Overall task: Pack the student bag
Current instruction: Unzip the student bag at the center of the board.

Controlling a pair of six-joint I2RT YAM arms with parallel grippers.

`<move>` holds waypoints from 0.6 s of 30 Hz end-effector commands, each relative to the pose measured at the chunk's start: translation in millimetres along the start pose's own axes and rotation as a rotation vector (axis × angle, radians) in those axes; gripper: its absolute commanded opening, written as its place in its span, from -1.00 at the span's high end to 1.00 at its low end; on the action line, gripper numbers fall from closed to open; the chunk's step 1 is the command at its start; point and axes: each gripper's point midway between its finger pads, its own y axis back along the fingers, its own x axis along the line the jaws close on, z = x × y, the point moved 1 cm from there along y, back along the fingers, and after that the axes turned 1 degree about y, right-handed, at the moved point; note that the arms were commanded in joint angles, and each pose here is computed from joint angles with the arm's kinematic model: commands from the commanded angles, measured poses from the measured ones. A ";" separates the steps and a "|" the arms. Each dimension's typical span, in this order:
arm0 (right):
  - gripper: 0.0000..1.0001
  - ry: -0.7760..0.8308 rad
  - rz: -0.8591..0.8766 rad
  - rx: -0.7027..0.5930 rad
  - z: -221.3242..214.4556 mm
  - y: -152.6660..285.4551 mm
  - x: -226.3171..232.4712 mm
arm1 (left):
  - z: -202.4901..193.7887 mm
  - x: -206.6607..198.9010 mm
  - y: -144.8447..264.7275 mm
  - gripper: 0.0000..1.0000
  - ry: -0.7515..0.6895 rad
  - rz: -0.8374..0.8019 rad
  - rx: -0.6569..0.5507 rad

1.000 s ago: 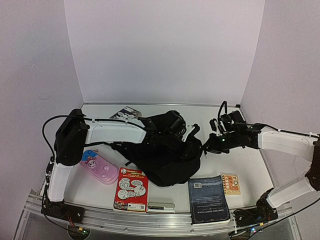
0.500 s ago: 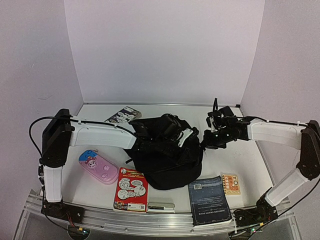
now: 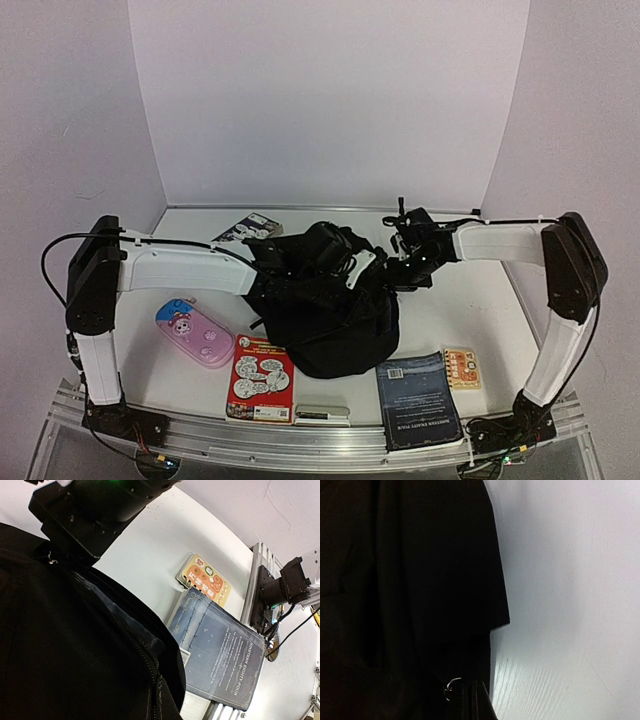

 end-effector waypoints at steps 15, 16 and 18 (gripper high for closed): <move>0.25 -0.010 0.010 -0.189 70.9 30.9 -8.8 | 49.1 3.9 62.3 1.00 0.093 0.024 -0.127; 0.11 -0.015 0.028 -0.192 67.3 39.2 -6.9 | 53.3 11.5 65.0 1.00 0.107 0.029 -0.137; -0.09 -0.035 0.063 -0.191 56.7 54.3 -4.8 | 63.6 28.5 71.0 1.00 0.142 0.032 -0.164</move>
